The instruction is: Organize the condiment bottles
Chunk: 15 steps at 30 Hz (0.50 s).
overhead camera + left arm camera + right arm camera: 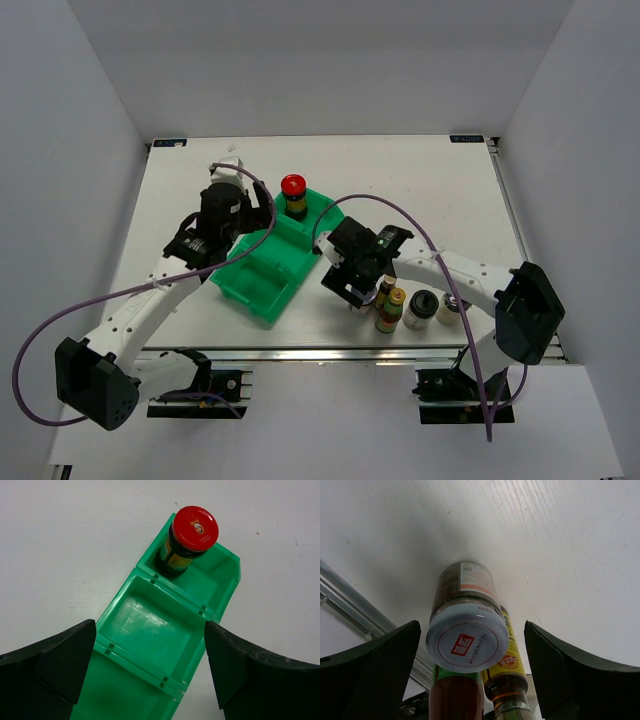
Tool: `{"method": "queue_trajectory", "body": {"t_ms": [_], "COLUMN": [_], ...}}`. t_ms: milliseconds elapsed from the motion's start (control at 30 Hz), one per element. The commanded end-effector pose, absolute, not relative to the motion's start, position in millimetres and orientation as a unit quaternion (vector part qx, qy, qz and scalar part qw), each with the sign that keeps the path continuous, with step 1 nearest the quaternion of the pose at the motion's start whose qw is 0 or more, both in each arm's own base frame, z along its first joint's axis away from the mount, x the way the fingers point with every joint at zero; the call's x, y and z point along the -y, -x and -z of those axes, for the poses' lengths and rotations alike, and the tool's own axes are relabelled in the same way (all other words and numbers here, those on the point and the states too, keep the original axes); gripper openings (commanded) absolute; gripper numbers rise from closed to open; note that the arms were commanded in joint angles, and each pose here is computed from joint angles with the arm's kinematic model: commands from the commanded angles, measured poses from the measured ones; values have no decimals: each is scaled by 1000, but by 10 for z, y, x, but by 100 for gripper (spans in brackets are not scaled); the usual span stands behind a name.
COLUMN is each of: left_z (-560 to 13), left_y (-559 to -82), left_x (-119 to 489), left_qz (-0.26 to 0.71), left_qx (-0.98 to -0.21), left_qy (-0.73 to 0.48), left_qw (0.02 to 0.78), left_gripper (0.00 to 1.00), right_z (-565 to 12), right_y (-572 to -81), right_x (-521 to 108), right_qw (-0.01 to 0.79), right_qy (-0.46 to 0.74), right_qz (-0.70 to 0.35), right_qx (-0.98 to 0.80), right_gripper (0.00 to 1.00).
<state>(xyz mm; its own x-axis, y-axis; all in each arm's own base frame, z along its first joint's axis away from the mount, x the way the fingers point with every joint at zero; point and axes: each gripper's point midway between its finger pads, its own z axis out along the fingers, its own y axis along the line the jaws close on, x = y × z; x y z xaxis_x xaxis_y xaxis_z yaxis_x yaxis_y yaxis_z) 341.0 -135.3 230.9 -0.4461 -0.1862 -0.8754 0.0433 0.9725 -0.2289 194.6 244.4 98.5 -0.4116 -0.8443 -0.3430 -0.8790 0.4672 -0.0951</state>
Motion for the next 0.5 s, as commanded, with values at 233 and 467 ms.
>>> {"method": "queue_trajectory", "body": {"t_ms": [233,467], "left_z": [-2395,-2395], "left_y": [-3353,-3347], "left_x": [1088,961], "left_qz": [62,33], "left_qx": [-833,-832], "left_qy": [69,88], "left_qw": [545,546], "left_gripper": [98,98], "right_z": [-885,-814], "right_y": [-1857,-1824], "right_x": [-2341,-2355], "right_qw": [144,133], "right_qy": [515,520], "right_qz": [-39,-45], "right_qx": [-844,-843], "right_gripper": [82,82]}}
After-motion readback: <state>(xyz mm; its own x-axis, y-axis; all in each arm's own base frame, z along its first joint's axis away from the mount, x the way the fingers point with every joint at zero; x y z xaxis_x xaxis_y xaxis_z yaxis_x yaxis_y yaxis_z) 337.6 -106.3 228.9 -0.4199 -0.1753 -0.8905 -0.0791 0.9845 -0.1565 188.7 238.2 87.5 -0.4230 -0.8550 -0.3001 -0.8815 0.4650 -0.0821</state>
